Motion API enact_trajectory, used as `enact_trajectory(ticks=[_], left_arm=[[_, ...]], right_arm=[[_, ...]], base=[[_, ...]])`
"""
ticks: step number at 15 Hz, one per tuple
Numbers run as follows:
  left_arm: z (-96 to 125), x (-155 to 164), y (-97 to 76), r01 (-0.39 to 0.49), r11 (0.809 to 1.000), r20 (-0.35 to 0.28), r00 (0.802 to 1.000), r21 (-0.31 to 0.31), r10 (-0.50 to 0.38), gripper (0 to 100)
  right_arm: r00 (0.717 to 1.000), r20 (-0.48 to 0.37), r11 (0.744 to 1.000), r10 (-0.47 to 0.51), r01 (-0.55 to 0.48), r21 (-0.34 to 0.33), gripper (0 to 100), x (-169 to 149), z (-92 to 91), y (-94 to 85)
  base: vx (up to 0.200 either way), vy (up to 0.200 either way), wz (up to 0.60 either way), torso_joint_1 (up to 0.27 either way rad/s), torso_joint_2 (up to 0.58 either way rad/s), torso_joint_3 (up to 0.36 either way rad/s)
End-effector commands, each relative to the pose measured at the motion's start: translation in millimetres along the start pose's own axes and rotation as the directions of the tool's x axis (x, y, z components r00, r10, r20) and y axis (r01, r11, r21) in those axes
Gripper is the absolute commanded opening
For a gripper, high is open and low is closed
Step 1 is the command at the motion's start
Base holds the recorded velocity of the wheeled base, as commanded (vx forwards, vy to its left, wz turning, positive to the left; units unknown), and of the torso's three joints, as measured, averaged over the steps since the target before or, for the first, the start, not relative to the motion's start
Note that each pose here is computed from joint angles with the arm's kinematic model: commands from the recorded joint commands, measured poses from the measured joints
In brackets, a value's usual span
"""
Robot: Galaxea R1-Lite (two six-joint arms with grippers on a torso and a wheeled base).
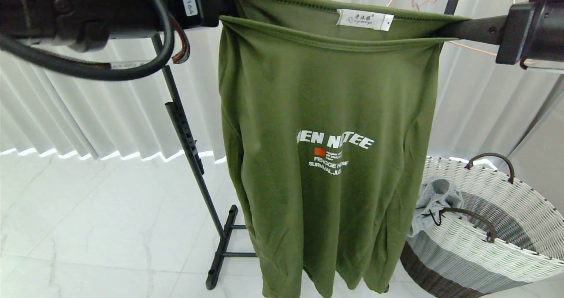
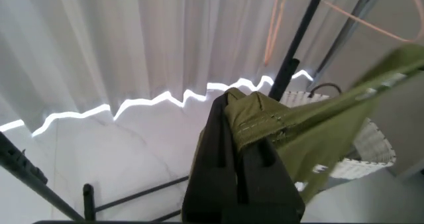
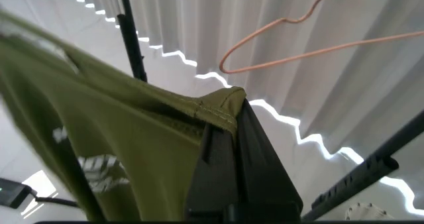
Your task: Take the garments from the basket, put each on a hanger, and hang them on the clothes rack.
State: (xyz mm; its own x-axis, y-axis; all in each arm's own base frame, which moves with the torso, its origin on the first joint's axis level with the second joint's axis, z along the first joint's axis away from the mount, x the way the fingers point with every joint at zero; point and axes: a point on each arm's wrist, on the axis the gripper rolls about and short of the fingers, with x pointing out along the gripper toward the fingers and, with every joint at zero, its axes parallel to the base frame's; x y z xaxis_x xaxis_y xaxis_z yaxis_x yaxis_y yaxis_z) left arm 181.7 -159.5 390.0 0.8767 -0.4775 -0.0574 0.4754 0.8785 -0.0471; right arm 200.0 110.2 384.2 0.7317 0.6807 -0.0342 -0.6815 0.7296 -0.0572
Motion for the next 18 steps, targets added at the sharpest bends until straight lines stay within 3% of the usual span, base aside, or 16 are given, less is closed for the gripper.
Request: enact_trajectory(ticks=[1, 3, 18], left_arm=[[-8, 30, -1.3, -0.024, 1.000, -0.037, 0.999, 0.008, 0.024, 0], [-18, 33, -1.3, -0.026, 1.000, -0.074, 0.997, 0.018, 0.027, 0], [-16, 26, 0.1, -0.024, 1.000, -0.066, 0.997, 0.013, 0.025, 0]], right_arm=[[1.000, 0.028, 1.000, -0.010, 0.010, -0.007, 0, -18, 6.6, 2.7], [1.000, 0.016, 1.000, -0.008, 0.008, -0.005, 0, -19, 3.0, 3.4], [1.000, 0.000, 1.000, -0.008, 0.008, 0.000, 0, -16, -0.5, 2.9]], base=[[0.000, 0.000, 0.00, 0.000, 0.00, 0.000], [0.000, 0.000, 0.00, 0.000, 0.00, 0.000], [0.000, 0.000, 0.00, 0.000, 0.00, 0.000]])
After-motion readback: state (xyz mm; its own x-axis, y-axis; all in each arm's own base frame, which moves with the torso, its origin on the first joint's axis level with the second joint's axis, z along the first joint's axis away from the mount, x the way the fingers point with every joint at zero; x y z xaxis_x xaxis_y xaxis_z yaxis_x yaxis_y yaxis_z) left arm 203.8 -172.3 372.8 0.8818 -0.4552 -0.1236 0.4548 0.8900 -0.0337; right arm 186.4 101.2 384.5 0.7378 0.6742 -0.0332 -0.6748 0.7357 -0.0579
